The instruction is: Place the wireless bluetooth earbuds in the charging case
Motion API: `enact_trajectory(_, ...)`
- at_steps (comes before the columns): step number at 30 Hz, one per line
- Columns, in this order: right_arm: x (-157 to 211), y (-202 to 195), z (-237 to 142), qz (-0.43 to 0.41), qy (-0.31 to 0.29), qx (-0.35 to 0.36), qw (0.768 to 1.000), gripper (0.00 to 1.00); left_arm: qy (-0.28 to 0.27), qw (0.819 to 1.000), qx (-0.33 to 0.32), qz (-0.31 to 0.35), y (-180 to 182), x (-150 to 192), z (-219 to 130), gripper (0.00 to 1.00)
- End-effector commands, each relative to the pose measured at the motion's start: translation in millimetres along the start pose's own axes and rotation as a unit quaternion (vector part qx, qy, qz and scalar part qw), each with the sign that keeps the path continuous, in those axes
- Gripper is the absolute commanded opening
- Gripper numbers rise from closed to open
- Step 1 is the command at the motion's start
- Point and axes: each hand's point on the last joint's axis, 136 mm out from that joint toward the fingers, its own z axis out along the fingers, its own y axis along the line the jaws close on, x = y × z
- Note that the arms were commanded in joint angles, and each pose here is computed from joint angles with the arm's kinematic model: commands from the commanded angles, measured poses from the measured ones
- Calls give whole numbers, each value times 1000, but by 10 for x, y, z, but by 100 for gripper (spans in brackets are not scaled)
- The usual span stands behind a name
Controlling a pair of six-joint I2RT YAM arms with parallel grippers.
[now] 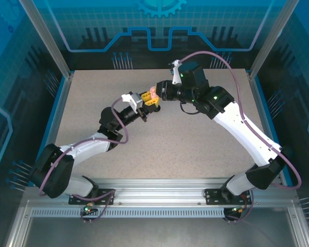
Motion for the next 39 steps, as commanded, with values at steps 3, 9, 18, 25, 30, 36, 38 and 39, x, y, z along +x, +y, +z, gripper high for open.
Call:
enact_trajectory(3, 162, -12, 134, -20, 11, 4, 1000, 19, -41, 999, 17, 14, -64, -265, 48, 0)
enact_trajectory(9, 219, -112, 144, -37, 9, 25, 999, 18, -43, 999, 16, 16, -61, -281, 42, 0)
enact_trajectory(18, 303, -132, 108, -37, 17, 28, 999, 25, -44, 999, 17, 16, -55, -293, 56, 0)
enact_trajectory(25, 0, -80, -96, -20, -21, 13, 1000, 51, -40, 999, 17, 11, -61, -252, 46, 0)
enact_trajectory(30, -234, -8, -328, -19, -52, -6, 998, 58, -33, 999, 15, 9, -61, -183, 27, 0)
enact_trajectory(36, -399, -30, -352, -20, -45, -11, 999, 59, -24, 1000, 19, 4, -84, -113, -1, 0)
enact_trajectory(38, -448, -43, -312, -22, -36, -9, 999, 59, -19, 999, 25, 2, -105, -89, 0, 0)
enact_trajectory(39, -464, -48, -287, -24, -31, -8, 999, 59, -17, 999, 28, 2, -114, -81, 1, 0)
